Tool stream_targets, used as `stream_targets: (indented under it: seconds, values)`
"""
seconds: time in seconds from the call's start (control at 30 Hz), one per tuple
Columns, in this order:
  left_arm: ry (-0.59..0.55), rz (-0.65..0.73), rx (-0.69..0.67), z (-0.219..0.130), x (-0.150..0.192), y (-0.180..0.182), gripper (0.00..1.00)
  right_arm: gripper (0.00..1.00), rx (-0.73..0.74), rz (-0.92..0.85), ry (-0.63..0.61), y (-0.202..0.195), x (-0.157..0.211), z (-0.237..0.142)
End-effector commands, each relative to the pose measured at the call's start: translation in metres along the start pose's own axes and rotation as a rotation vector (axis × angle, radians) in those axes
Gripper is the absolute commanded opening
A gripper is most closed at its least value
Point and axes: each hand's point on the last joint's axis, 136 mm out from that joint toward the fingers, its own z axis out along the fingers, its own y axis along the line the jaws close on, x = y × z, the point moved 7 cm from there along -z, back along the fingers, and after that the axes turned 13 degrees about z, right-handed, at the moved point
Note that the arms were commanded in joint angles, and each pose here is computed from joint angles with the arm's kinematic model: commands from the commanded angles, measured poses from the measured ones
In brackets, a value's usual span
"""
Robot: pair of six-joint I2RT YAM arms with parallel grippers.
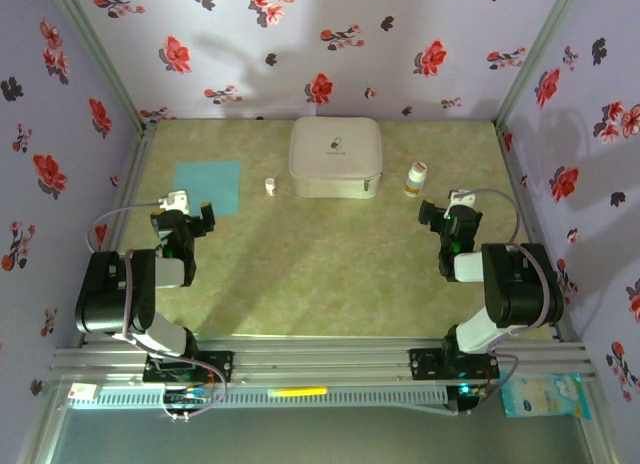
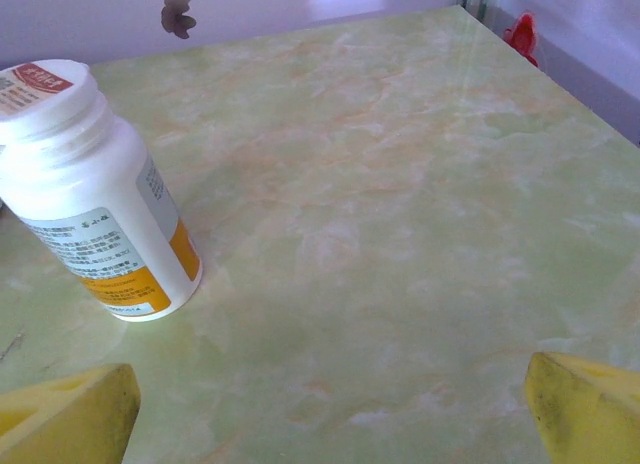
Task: Fold a paper plane with a square sheet of paper (pick it up from the middle)
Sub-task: Move the square sheet of paper to the center of the table.
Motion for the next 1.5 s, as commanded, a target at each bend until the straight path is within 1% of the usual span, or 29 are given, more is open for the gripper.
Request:
stream_targets:
  seconds: [0.0, 0.17, 0.2, 0.3, 0.33, 0.43, 0.53, 0.63, 0.67, 0.73, 0.8, 0.87, 0.97, 1.07, 1.17, 1.27, 1.47]
  values:
    - [-0.053, -0.016, 0.0, -0.003, -0.007, 0.001, 1.0, 0.99, -0.045, -0.032, -0.041, 0.005, -0.004, -0.007]
    - [-0.072, -0.026, -0.021, -0.014, -0.013, 0.006, 1.0, 0.99, -0.091, -0.043, -0.078, 0.01, -0.012, -0.022]
    - [-0.066, -0.029, -0.028, -0.016, -0.015, 0.007, 1.0, 0.99, -0.09, -0.043, -0.059, 0.012, -0.016, -0.024]
    - [-0.017, -0.07, -0.07, -0.023, -0.024, 0.017, 1.0, 0.99, -0.049, -0.003, 0.063, 0.017, -0.033, -0.028]
    - [-0.015, -0.079, -0.072, -0.026, -0.028, 0.019, 1.0, 0.99, -0.05, 0.0, 0.069, 0.019, -0.039, -0.033]
    - [0.005, -0.115, -0.081, -0.032, -0.041, 0.025, 1.0, 0.99, 0.003, 0.084, 0.063, 0.017, -0.057, -0.049]
    - [0.046, -0.169, -0.067, -0.034, -0.061, 0.029, 1.0, 0.99, -0.047, 0.157, 0.13, 0.027, -0.069, -0.065]
    - [0.145, -0.227, -0.064, -0.03, -0.078, 0.032, 1.0, 0.99, -0.016, 0.362, 0.164, 0.027, -0.076, -0.078]
    - [0.181, -0.254, -0.066, -0.026, -0.082, 0.034, 1.0, 1.0, -0.024, 0.399, 0.18, 0.028, -0.078, -0.084]
    - [0.255, -0.278, -0.051, -0.018, -0.087, 0.032, 1.0, 0.99, -0.15, 0.429, 0.2, 0.039, -0.079, -0.093]
    - [0.297, -0.274, 0.02, -0.008, -0.094, 0.026, 1.0, 0.99, -0.308, 0.477, 0.222, 0.053, -0.076, -0.099]
    - [0.328, -0.278, 0.108, 0.003, -0.099, 0.016, 1.0, 0.99, -0.468, 0.521, 0.288, 0.07, -0.073, -0.104]
    - [0.388, -0.292, 0.219, 0.023, -0.103, 0.002, 1.0, 0.99, -0.588, 0.539, 0.428, 0.095, -0.061, -0.106]
    - [0.477, -0.314, 0.292, 0.045, -0.102, -0.011, 1.0, 0.99, -0.634, 0.456, 0.552, 0.125, -0.044, -0.11]
    - [0.578, -0.332, 0.317, 0.067, -0.096, -0.019, 1.0, 0.99, -0.663, 0.387, 0.617, 0.148, -0.03, -0.116]
    - [0.623, -0.34, 0.36, 0.085, -0.091, -0.03, 1.0, 0.99, -0.685, 0.349, 0.659, 0.166, -0.019, -0.12]
    - [0.683, -0.326, 0.375, 0.113, -0.079, -0.048, 1.0, 0.99, -0.716, 0.303, 0.762, 0.196, 0.001, -0.119]
